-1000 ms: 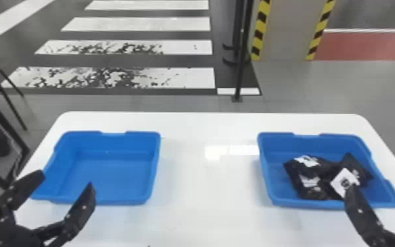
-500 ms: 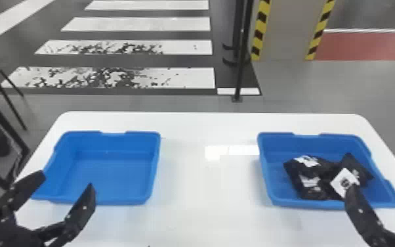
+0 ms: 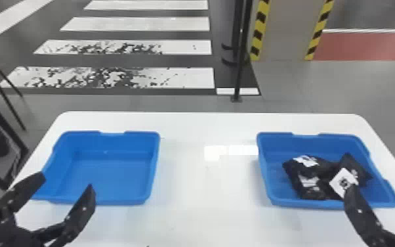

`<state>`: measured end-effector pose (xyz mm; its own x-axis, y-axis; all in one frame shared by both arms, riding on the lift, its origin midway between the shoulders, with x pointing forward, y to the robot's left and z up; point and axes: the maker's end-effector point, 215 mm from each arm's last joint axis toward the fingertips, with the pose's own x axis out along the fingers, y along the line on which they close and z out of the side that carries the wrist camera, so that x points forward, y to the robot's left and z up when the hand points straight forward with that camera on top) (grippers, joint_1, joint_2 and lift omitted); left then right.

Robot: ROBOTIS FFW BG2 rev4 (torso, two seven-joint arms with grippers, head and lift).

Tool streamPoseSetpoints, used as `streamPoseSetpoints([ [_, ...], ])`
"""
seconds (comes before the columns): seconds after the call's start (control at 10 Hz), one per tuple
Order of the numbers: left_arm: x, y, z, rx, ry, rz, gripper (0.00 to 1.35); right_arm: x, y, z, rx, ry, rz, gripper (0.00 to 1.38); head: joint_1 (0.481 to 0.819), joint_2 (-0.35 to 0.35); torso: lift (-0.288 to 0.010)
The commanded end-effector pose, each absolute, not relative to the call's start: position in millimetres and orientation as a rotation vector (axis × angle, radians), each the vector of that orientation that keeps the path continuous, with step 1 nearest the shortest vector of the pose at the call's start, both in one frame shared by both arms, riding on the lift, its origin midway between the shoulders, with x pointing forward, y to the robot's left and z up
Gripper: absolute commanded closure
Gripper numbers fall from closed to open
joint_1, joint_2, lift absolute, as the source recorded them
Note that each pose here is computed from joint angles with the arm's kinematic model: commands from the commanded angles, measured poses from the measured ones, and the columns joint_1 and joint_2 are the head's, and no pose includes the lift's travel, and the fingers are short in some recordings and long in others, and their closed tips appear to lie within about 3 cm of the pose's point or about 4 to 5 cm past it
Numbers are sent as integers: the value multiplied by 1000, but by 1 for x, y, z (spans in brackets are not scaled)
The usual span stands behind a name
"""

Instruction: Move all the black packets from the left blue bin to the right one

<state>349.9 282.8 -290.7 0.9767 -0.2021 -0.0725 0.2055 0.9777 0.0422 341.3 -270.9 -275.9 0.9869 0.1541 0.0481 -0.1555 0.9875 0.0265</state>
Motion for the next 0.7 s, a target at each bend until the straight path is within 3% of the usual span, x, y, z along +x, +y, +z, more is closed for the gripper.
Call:
streamPoseSetpoints([
  [0.0,350,282,-293,41,71,-204,133,341,-271,-276,31,-45,155,136,695,20,-140],
  [0.6,350,283,-293,36,66,-204,133,341,-270,-277,35,-45,156,136,695,21,-140],
])
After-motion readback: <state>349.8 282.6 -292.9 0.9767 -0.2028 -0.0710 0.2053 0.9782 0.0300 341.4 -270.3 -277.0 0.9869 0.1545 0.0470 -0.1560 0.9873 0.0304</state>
